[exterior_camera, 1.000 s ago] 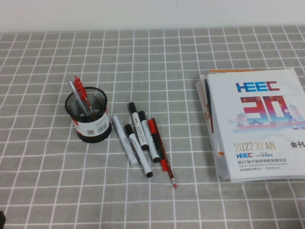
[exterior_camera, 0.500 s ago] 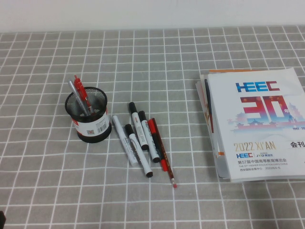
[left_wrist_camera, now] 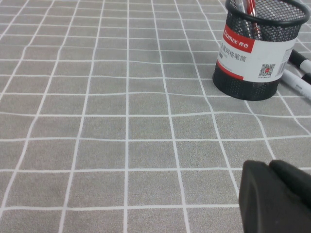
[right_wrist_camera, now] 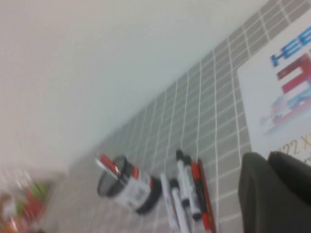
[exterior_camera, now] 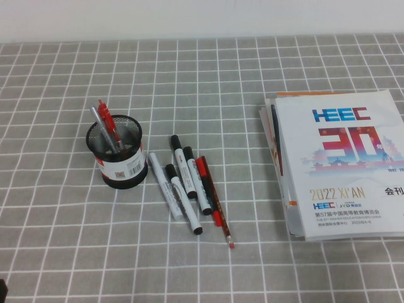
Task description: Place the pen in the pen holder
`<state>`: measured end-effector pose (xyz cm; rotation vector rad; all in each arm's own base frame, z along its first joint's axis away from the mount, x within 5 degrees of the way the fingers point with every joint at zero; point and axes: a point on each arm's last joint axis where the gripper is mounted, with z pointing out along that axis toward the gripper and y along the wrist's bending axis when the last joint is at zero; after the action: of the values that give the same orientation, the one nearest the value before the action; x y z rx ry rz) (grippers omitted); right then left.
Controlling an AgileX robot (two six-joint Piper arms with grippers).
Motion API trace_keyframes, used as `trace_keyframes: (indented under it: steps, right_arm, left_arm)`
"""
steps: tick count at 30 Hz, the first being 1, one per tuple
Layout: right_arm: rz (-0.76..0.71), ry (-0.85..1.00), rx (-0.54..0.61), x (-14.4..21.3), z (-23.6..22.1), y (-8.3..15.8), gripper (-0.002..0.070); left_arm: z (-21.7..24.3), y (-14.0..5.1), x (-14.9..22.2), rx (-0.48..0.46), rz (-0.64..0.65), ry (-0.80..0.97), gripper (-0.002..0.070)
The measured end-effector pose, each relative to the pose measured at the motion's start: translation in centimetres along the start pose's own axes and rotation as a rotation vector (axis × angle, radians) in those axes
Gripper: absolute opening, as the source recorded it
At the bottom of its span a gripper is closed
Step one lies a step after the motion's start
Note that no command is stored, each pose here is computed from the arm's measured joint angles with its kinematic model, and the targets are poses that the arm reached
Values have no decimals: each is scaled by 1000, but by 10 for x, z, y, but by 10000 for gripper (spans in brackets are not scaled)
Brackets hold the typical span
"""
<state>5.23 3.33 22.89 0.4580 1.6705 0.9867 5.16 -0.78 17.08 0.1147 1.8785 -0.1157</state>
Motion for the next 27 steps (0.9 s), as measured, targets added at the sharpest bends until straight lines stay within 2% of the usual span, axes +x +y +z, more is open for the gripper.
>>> trace_keyframes:
  steps: [7,13,17,21,27]
  right_arm:
    - [-284,356,105,-40,26,55,-12]
    - [-350,704,202,-72,71,74,-12]
    - [-366,806,201,-89,108,85,-12]
    - [-419,926,203,-82,148,94,-12]
    - [-565,1054,353,-50,207,104,-12]
  left_arm:
    - [0,0,0,0,0,0,-6]
    - [0,0,0,0,0,0,-6]
    - [0,0,0,0,0,0,-6]
    - [0,0,0,0,0,0,-6]
    - [0,0,0,0,0,0,-6]
